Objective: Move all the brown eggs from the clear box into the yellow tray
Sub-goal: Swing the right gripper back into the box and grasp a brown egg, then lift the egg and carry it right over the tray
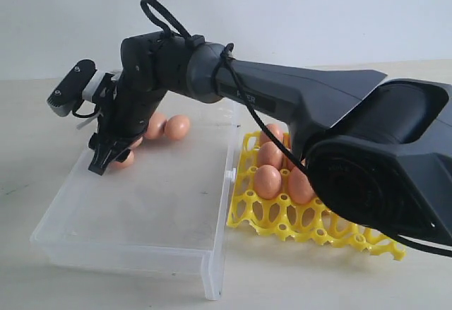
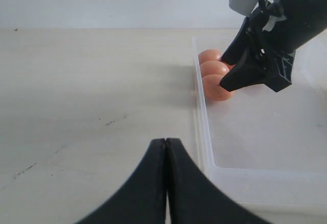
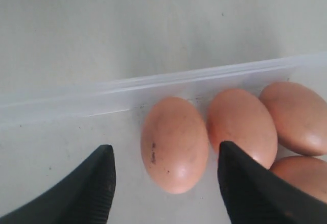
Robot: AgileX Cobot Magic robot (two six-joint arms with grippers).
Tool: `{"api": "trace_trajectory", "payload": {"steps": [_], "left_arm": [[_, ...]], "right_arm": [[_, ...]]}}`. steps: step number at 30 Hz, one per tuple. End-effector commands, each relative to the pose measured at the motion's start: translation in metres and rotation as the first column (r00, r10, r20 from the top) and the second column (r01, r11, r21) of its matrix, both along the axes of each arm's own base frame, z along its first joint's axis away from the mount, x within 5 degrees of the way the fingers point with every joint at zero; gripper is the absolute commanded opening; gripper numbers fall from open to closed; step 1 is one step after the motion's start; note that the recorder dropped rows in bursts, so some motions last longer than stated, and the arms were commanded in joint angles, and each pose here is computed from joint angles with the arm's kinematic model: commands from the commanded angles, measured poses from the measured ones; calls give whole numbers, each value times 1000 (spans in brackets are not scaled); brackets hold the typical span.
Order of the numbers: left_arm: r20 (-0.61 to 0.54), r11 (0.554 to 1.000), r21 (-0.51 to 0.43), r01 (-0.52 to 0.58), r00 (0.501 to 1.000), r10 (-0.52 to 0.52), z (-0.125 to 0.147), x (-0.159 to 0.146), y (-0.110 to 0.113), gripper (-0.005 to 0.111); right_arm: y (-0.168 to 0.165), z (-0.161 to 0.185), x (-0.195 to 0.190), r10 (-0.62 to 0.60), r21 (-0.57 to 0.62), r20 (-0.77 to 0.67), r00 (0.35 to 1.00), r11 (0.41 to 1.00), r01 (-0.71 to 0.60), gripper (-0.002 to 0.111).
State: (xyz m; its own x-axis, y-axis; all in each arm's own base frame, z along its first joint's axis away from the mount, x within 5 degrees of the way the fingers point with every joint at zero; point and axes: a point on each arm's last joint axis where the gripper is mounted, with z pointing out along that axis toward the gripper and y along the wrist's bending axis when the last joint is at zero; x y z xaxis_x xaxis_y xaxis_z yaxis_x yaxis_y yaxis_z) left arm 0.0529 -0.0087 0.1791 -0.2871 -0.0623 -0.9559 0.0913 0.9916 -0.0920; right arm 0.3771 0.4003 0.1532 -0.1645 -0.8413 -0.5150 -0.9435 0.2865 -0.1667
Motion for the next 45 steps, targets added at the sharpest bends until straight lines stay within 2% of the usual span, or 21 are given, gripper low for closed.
{"api": "trace_trajectory", "payload": {"steps": [1, 11, 17, 23, 25, 27, 29, 31, 32, 37, 45], "left_arm": [[14, 1000, -1, -1, 1000, 1, 2, 0, 0, 0], [14, 1000, -1, -1, 1000, 1, 2, 0, 0, 0], [14, 1000, -1, -1, 1000, 1, 2, 0, 0, 0], [14, 1000, -1, -1, 1000, 1, 2, 0, 0, 0], [14, 1000, -1, -1, 1000, 1, 2, 0, 0, 0], [14, 1000, -1, -1, 1000, 1, 2, 0, 0, 0], [14, 1000, -1, -1, 1000, 1, 2, 0, 0, 0], [14, 1000, -1, -1, 1000, 1, 2, 0, 0, 0], [14, 1000, -1, -1, 1000, 1, 2, 0, 0, 0], [14, 1000, -1, -1, 1000, 1, 2, 0, 0, 0], [14, 1000, -1, -1, 1000, 1, 2, 0, 0, 0]], "right_arm": [[2, 1, 6, -8, 39, 38, 999, 999, 7, 58], [7, -23, 8, -32, 71, 15, 999, 997, 30, 58], [7, -35, 8, -38, 64, -2, 999, 997, 38, 63], [9, -36, 9, -49, 90, -8, 999, 995, 49, 61], [10, -39, 8, -52, 95, -20, 998, 994, 54, 56], [10, -43, 8, -50, 97, -31, 998, 994, 53, 47], [11, -45, 7, -53, 101, -42, 998, 993, 57, 28], [11, -45, 7, -58, 102, -48, 997, 993, 63, 4], [11, -45, 7, -60, 102, -49, 997, 993, 65, 0], [11, -39, 6, -80, 114, -66, 995, 990, 87, 0], [7, 4, 4, -134, 169, -89, 987, 975, 147, 0]]}}
